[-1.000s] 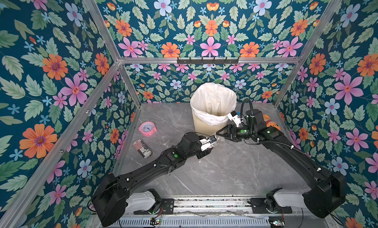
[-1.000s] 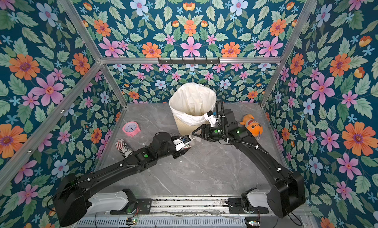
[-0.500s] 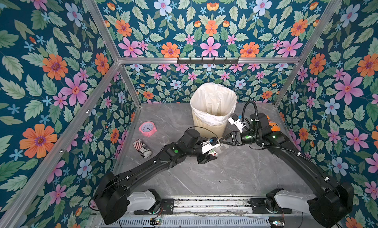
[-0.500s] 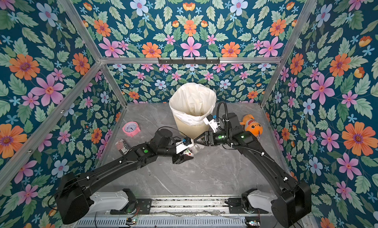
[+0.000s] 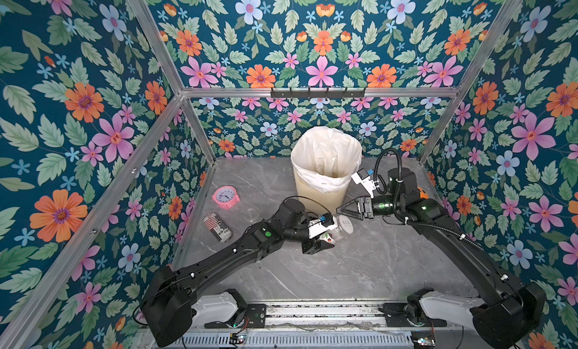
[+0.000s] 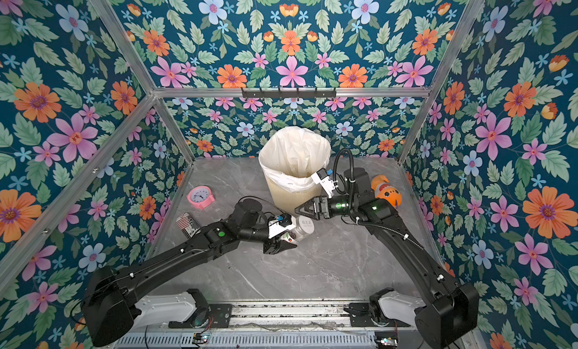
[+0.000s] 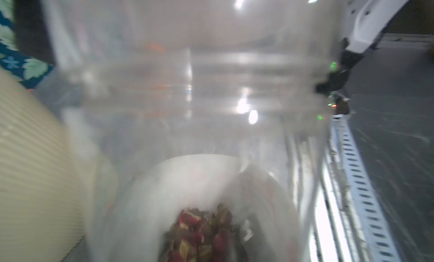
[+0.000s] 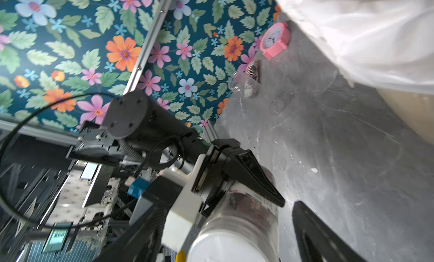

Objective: Empty the moldy dried flower tea in the jars
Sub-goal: Unscrew the lid from the jar.

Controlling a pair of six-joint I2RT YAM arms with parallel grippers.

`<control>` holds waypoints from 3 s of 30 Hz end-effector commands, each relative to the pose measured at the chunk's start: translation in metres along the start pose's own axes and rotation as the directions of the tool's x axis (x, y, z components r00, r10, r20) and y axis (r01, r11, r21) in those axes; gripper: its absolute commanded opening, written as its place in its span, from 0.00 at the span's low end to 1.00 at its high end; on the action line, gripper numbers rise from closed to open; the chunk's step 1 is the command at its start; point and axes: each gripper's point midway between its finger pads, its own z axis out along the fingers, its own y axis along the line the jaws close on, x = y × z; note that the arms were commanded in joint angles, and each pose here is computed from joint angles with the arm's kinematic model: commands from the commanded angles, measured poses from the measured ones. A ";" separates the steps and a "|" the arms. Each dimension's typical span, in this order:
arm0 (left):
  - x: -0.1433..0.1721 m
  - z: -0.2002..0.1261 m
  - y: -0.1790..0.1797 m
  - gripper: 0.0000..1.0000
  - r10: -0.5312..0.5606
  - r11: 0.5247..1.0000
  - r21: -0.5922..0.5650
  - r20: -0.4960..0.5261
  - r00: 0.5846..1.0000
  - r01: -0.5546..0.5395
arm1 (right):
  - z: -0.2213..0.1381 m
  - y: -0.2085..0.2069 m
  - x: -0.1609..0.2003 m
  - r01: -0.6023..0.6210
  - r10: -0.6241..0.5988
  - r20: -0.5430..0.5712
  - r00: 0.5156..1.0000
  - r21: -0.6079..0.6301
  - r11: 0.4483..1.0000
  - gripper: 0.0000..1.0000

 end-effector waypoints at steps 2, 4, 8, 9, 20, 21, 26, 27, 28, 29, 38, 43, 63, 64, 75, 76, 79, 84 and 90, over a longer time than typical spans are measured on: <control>-0.008 -0.010 0.059 0.58 0.096 0.934 -0.344 -0.019 0.995 -0.096 | 0.003 -0.030 -0.003 -0.150 0.143 0.051 0.988 0.154 0.977 0.85; -0.008 -0.011 0.067 0.58 0.113 0.910 -0.398 -0.033 0.993 -0.117 | 0.007 -0.037 -0.004 -0.181 0.171 0.070 0.983 0.173 0.968 0.85; -0.006 -0.014 0.081 0.58 0.125 0.866 -0.482 -0.051 0.991 -0.134 | 0.019 -0.046 -0.002 -0.225 0.215 0.074 0.974 0.178 0.958 0.85; -0.006 -0.013 0.081 0.58 0.127 0.864 -0.484 -0.058 0.990 -0.139 | 0.021 -0.045 -0.003 -0.230 0.220 0.075 0.973 0.170 0.958 0.85; -0.011 -0.010 0.059 0.64 0.153 0.912 -0.383 -0.022 0.988 -0.149 | 0.029 -0.047 -0.001 -0.223 0.221 0.034 0.975 0.158 0.962 0.73; -0.012 -0.009 0.052 0.64 0.155 0.926 -0.345 -0.015 0.988 -0.151 | 0.029 -0.046 0.000 -0.220 0.218 0.029 0.976 0.153 0.964 0.72; -0.015 -0.004 0.023 0.63 0.141 0.978 -0.156 0.012 0.990 -0.138 | 0.026 -0.036 0.005 -0.176 0.177 -0.001 0.984 0.119 0.977 0.68; -0.015 -0.003 0.021 0.62 0.133 0.983 -0.132 0.011 0.991 -0.130 | 0.026 -0.034 0.006 -0.163 0.165 -0.005 0.986 0.116 0.980 0.68; -0.015 -0.003 0.019 0.61 0.120 0.987 -0.113 0.014 0.993 -0.117 | 0.025 -0.032 0.007 -0.155 0.157 -0.009 0.988 0.107 0.982 0.67; -0.015 -0.003 0.019 0.60 0.109 0.989 -0.099 0.014 0.994 -0.107 | 0.024 -0.031 0.008 -0.151 0.153 -0.010 0.988 0.103 0.983 0.67; -0.026 -0.007 0.003 0.59 -0.023 0.993 0.118 0.072 0.997 0.015 | 0.014 -0.010 0.019 -0.027 0.028 -0.004 1.000 0.022 0.999 0.65; -0.044 -0.019 -0.022 0.61 -0.063 0.954 0.298 0.124 0.990 0.023 | 0.008 0.007 0.024 0.055 -0.056 -0.022 0.998 -0.039 0.998 0.65; -0.015 -0.008 0.030 0.60 -0.019 1.000 -0.008 0.035 0.999 0.019 | 0.005 0.009 0.009 0.020 -0.020 0.000 1.000 0.022 1.000 0.67; -0.013 -0.008 0.029 0.60 -0.017 1.000 -0.012 0.036 0.999 0.017 | 0.004 0.009 0.008 0.020 -0.020 0.001 1.000 0.025 0.999 0.68; -0.010 -0.006 0.041 0.59 0.003 0.993 -0.116 0.050 0.999 0.003 | 0.013 -0.028 0.009 -0.098 0.101 -0.009 0.995 0.162 0.982 0.85; -0.009 -0.007 0.042 0.59 0.004 0.992 -0.123 0.046 0.999 0.001 | 0.014 -0.030 0.008 -0.107 0.109 -0.006 0.994 0.164 0.981 0.85; -0.007 -0.007 0.045 0.58 0.010 0.989 -0.147 0.033 0.999 -0.005 | 0.017 -0.027 0.007 -0.116 0.118 -0.002 0.993 0.143 0.983 0.85; -0.005 -0.006 0.047 0.58 0.033 0.983 -0.183 0.019 0.999 -0.029 | 0.023 -0.031 0.007 -0.148 0.151 -0.017 0.988 0.130 0.980 0.85; 0.006 -0.003 0.055 0.58 0.044 0.966 -0.254 -0.032 0.999 -0.051 | 0.026 -0.034 0.005 -0.163 0.168 -0.020 0.986 0.149 0.975 0.83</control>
